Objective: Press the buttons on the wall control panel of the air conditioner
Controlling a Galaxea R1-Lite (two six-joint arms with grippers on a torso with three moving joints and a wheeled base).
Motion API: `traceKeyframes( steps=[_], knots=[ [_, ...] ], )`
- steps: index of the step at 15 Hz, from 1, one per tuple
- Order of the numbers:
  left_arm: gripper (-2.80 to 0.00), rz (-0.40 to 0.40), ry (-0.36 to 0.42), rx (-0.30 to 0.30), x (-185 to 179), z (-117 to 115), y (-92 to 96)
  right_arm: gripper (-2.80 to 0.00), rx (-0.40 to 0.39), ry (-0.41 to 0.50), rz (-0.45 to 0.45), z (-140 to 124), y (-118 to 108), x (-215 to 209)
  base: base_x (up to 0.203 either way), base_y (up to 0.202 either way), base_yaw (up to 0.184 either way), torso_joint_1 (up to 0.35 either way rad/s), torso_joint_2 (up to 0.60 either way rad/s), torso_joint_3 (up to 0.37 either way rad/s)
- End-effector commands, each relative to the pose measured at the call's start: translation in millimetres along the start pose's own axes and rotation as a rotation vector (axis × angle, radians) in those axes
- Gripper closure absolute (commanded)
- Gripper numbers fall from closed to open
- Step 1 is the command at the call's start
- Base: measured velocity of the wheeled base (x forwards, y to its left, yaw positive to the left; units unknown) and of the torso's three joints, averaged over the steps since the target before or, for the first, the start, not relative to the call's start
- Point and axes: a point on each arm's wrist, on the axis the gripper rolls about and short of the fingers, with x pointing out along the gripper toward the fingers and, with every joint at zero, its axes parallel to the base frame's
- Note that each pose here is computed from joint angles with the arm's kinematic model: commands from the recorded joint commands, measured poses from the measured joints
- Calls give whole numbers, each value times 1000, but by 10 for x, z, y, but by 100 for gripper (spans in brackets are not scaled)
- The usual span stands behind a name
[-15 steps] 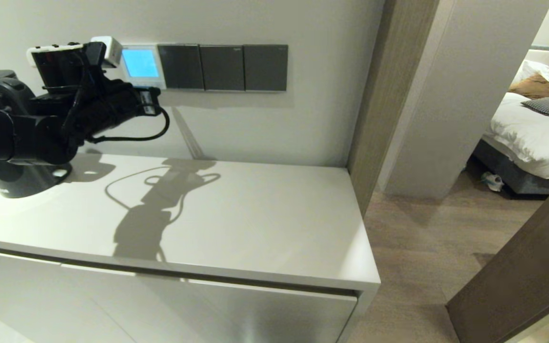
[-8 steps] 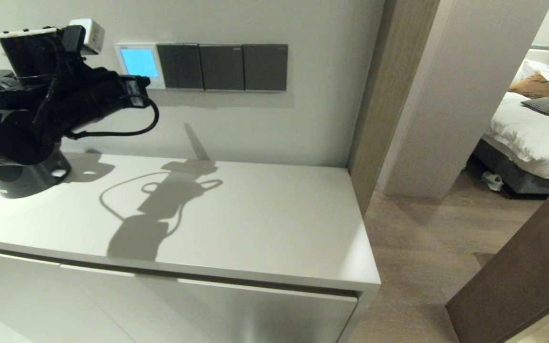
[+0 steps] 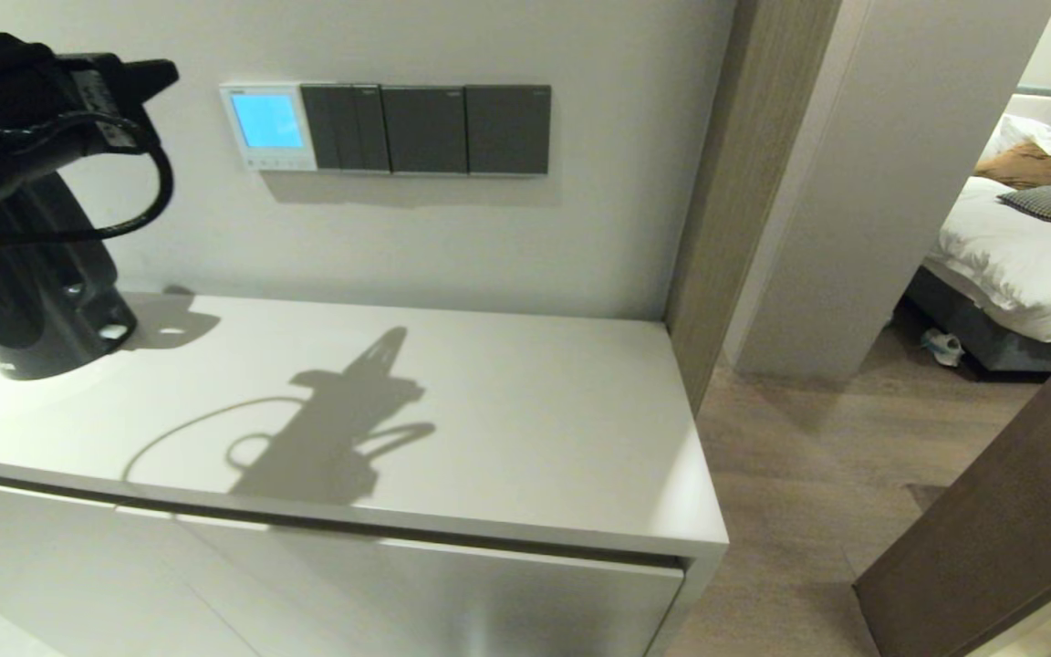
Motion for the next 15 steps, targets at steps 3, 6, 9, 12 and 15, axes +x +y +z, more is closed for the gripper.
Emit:
traceKeyframes(
  steps=[3,6,9,12,15],
  knots=[
    [0,31,-148,46,-1219,454,-146,0,0,3,0,-4,0,2,0,0,0,0,0,0],
    [0,102,-147,73,-1904,252,-229,0,0,3,0,-4,0,2,0,0,0,0,0,0],
    [0,148,-67,68,-2252,-216,-293,0,0,3,1,-4,0,2,0,0,0,0,0,0],
    [0,204,-3,53,-2456,-610,-329,0,0,3,1,-4,0,2,0,0,0,0,0,0],
    [0,259,15,51,-2646,-867,-367,0,0,3,1,-4,0,2,0,0,0,0,0,0]
  ],
)
